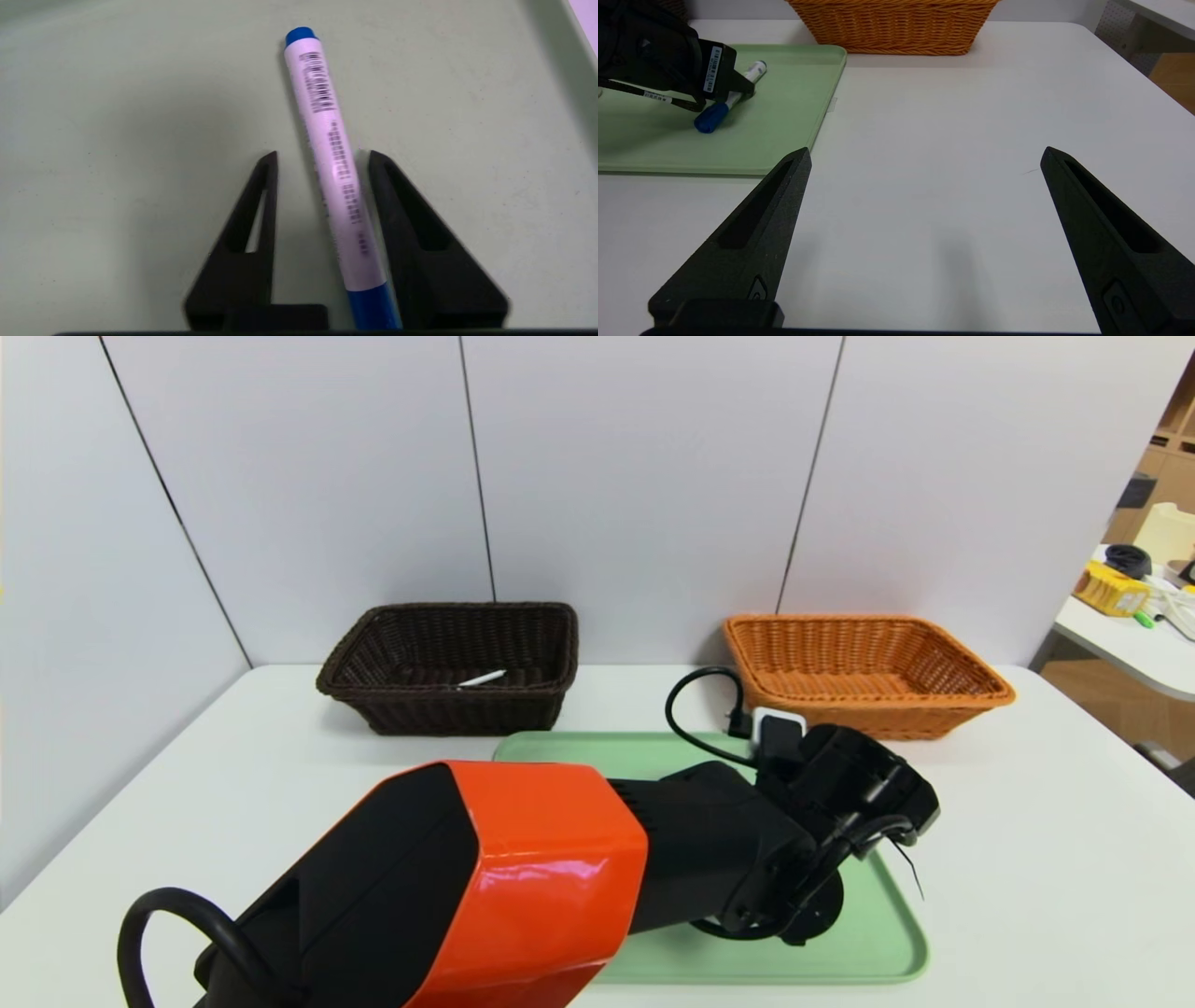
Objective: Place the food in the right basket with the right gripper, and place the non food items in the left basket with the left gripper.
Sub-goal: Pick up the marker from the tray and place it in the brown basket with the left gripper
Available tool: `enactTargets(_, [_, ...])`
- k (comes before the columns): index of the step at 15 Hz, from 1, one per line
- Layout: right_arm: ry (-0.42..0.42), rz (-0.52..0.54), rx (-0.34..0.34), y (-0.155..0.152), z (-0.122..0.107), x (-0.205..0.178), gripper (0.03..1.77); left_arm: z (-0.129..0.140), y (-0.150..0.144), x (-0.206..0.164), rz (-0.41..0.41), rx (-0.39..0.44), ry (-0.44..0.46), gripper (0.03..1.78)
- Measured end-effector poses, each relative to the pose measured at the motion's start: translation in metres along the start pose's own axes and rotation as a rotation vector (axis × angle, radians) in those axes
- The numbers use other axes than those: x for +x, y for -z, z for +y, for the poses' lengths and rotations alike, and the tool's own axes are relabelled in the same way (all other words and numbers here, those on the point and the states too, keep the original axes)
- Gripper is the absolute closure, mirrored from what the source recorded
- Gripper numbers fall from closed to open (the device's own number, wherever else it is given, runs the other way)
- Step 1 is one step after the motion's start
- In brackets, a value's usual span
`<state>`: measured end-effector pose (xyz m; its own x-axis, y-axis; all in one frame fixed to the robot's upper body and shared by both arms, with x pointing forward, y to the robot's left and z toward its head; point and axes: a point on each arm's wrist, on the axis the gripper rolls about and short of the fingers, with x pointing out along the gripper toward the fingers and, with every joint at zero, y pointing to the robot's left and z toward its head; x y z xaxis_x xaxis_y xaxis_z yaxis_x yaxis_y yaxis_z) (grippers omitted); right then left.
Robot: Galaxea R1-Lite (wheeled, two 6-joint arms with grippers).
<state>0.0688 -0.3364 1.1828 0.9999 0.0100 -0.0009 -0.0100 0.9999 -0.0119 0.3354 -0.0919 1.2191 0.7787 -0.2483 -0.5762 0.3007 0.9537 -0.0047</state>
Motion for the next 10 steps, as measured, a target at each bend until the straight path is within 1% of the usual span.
enactTargets(1, [0.0, 0.0, 0.0, 0.0, 0.0, 0.0, 0.1, 0.0, 0.0, 0.0, 0.0, 0.0, 0.0, 1.65])
enactTargets(6, [0.0, 0.0, 0.0, 0.0, 0.0, 0.0, 0.1, 0.002, -0.003, -0.003, 0.0, 0.005, 0.001, 1.65])
enactTargets(8, [0.0, 0.0, 0.0, 0.0, 0.0, 0.0, 0.1, 0.008, -0.01, -0.01, 0.006, 0.019, -0.008, 1.65])
enactTargets(10, [0.0, 0.0, 0.001, 0.0, 0.0, 0.0, 0.1, 0.021, -0.022, -0.021, 0.023, 0.048, -0.029, 1.65])
